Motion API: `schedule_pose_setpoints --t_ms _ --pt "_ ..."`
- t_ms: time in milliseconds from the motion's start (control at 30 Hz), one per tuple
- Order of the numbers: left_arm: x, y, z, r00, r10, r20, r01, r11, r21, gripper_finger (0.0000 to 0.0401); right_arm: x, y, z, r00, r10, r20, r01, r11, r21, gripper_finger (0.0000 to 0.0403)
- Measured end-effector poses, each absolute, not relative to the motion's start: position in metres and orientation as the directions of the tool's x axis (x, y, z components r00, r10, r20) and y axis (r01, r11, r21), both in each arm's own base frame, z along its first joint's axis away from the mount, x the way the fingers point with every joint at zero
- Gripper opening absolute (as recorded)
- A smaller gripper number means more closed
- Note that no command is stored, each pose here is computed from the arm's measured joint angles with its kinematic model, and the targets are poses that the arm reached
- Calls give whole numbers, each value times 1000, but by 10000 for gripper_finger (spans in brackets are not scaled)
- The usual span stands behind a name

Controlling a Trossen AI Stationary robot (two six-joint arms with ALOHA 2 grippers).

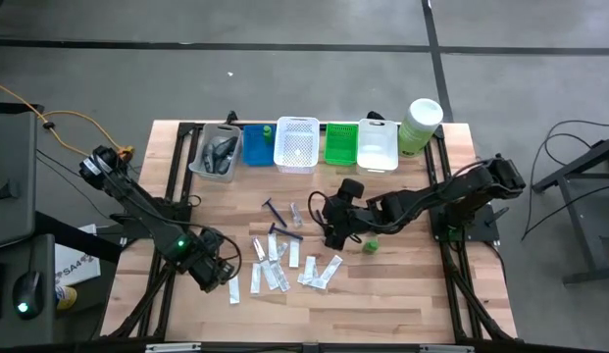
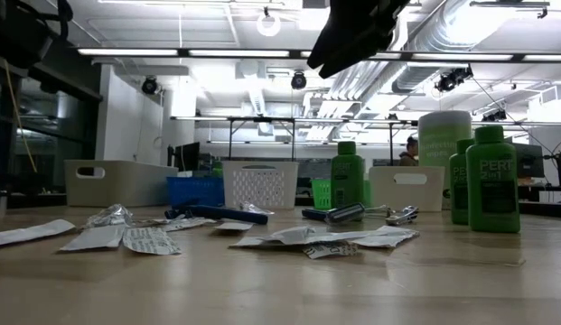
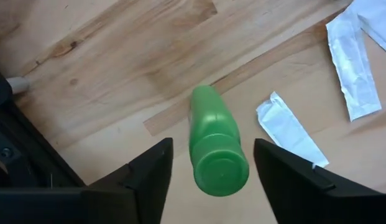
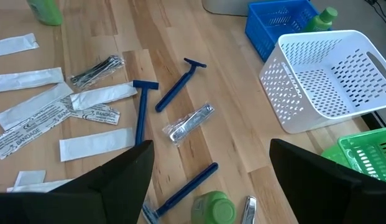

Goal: Pick & Place Travel size toiletries
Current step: Put the shampoo into the blue bin

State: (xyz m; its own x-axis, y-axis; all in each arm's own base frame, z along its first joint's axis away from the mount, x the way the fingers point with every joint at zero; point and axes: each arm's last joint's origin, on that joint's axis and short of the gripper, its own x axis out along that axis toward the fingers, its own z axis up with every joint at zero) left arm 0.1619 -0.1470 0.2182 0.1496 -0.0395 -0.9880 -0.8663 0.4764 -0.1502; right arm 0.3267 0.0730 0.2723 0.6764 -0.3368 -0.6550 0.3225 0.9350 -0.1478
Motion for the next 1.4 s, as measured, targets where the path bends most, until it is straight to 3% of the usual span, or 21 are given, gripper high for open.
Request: schedule_pose_setpoints --t_ms 267,600,1000,1167,1400 --pt "163 -148 218 155 -54 -986 -861 482 -162 155 327 73 272 676 -337 -655 322 935 -148 313" --pt "163 -148 219 154 -53 -987 -851 500 -160 111 327 73 272 676 -337 -655 317 936 -153 313" --pt "163 -147 231 148 -16 -989 -827 547 -133 103 326 75 272 678 -333 -655 304 939 -162 313" --pt "163 -136 256 108 81 -991 -837 545 -47 102 326 75 272 677 -344 -650 312 935 -169 313" --pt "190 -99 278 154 175 -972 -794 607 -16 102 327 74 273 681 -356 -640 324 930 -173 313"
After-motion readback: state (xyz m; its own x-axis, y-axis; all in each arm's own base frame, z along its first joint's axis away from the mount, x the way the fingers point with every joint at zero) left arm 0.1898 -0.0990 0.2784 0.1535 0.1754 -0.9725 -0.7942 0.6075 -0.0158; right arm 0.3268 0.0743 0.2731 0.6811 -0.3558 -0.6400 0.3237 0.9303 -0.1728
